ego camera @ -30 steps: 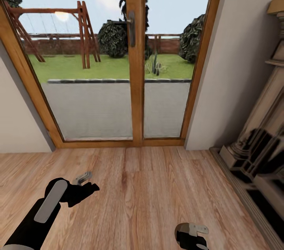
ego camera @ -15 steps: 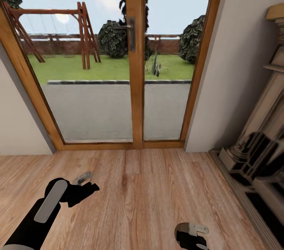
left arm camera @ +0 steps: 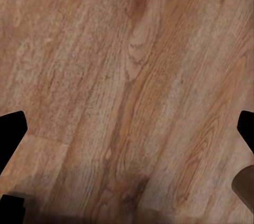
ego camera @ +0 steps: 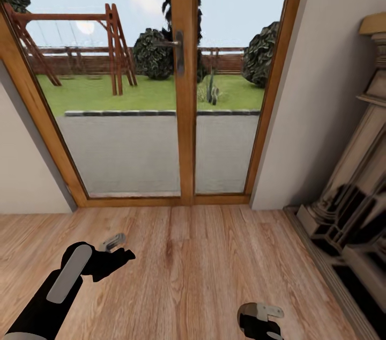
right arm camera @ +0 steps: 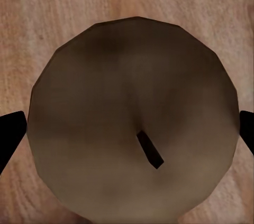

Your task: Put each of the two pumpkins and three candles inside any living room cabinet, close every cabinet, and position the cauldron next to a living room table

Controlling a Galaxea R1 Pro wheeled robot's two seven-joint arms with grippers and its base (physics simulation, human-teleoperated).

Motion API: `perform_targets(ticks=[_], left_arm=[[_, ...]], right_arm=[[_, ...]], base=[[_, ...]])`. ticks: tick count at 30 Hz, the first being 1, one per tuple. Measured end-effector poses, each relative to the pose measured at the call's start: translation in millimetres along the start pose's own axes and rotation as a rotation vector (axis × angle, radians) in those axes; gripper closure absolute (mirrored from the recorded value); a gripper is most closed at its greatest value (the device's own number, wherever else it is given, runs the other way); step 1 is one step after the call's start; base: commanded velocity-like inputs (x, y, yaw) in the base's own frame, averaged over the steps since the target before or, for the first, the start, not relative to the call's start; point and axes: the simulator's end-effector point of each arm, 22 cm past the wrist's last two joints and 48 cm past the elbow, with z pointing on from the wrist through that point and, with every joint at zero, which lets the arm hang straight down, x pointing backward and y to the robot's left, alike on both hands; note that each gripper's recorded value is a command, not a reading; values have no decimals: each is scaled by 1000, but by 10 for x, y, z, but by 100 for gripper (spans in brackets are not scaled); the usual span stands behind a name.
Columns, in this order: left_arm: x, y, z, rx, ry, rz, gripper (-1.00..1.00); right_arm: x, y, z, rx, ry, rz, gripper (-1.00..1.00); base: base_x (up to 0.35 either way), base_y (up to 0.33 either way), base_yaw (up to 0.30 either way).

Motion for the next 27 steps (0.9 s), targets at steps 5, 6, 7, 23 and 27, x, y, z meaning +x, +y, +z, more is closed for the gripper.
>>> perform_targets(ticks=[5, 6, 7, 23, 27], left_arm=[[-15, -17, -35, 1, 1, 0, -100], [-15, -17, -35, 1, 1, 0, -100], [-14, -19, -35, 1, 1, -1, -100], [-2, -36, -31, 4, 3, 0, -100], [-2, -35, -31, 4, 3, 0, -100]], right_arm=[[-25, 5, -33, 0, 1, 2, 100], [-25, 5, -33, 0, 1, 2, 100], [-24, 4, -33, 0, 1, 2, 100], [-26, 6, -32, -1, 1, 0, 100], [-19, 6, -33, -1, 2, 0, 100]], base=[[0, 0, 0], [0, 0, 0], [0, 0, 0], [0, 0, 38], [0, 0, 264]])
